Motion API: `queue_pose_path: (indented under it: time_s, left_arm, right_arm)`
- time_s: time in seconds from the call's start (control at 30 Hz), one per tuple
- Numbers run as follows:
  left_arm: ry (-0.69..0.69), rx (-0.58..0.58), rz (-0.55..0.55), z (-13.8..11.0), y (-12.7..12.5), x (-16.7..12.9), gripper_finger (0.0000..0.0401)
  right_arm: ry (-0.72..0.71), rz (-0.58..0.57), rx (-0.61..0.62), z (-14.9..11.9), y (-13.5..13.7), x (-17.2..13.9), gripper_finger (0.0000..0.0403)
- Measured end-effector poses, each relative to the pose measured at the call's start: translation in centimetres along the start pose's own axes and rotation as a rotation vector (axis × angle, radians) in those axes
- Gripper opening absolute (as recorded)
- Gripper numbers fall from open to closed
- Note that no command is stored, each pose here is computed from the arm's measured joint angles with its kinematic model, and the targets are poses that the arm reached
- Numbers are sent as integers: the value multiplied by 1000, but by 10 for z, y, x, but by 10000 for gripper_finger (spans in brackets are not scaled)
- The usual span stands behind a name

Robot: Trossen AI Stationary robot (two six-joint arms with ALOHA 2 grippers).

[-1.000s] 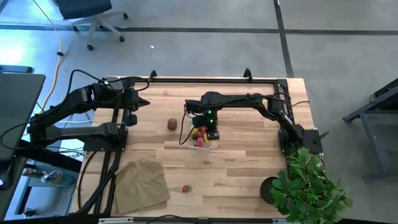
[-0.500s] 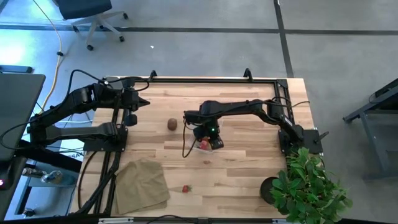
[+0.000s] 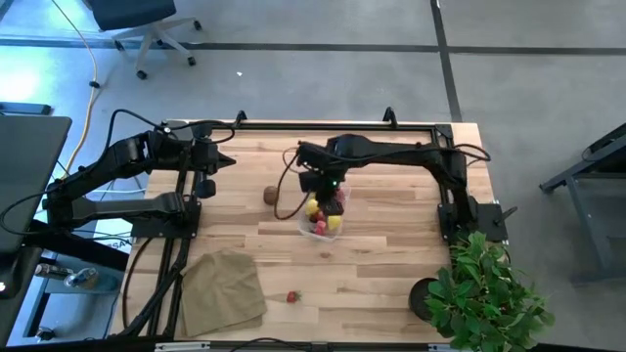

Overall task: Pick and placing Produce into tupperware
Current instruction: Put the kiwi into the transparent bin

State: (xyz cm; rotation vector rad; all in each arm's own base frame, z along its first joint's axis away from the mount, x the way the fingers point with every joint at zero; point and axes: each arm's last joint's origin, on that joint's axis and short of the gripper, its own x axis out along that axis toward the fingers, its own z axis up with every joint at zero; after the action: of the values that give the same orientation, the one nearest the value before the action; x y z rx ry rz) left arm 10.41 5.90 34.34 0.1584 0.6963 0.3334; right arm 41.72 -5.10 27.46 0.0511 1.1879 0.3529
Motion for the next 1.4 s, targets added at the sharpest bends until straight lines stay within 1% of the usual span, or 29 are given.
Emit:
queue_pose_path:
  time_s: [0.07, 0.17, 0.27, 0.33, 0.53, 0.67, 0.7, 0.8, 0.9, 0.97, 1.07, 1.17, 1.23, 1.33, 1.4]
  left_arm:
    - [0, 0, 0, 0, 0, 0, 1]
    - [0, 0, 0, 0, 0, 0, 1]
    - [0, 0, 0, 0, 0, 0, 1]
    - [0, 0, 0, 0, 0, 0, 1]
    - [0, 0, 0, 0, 0, 0, 1]
    - [-1, 0, 0, 0, 0, 0, 1]
    - [0, 0, 0, 0, 0, 0, 1]
    - [0, 0, 0, 0, 0, 0, 1]
    - [0, 0, 0, 0, 0, 0, 1]
    - [0, 0, 0, 0, 0, 0, 1]
    - [0, 0, 0, 0, 0, 0, 1]
    - [0, 0, 0, 0, 0, 0, 1]
    - [0, 0, 0, 0, 0, 0, 1]
    - [-1, 0, 0, 0, 0, 0, 1]
    - [0, 0, 0, 0, 0, 0, 1]
  right_arm:
    - [-30, -26, 20, 3, -1, -1, 99]
    - [-29, -65, 19, 6, 2, 3, 99]
    - [-48, -65, 7, 9, 4, 6, 99]
    - [-82, -70, 11, 10, 5, -3, 98]
    - [-280, -140, -35, 6, 12, -71, 98]
    - [-481, -155, -91, -3, 21, -129, 98]
    - [-512, -166, -93, -8, 23, -142, 98]
    - [-549, -206, -82, -24, 26, -170, 90]
    - [-565, -199, -87, -38, 28, -187, 72]
    - [-583, -184, -95, -49, 31, -188, 55]
    - [-625, -190, -69, -74, 27, -171, 29]
    - [-726, -209, -37, -105, 29, -160, 8]
    - [-759, -221, 3, -128, 35, -156, 2]
    - [-751, -224, 61, -162, 44, -145, 3]
    - [-742, -231, 71, -180, 50, -136, 4]
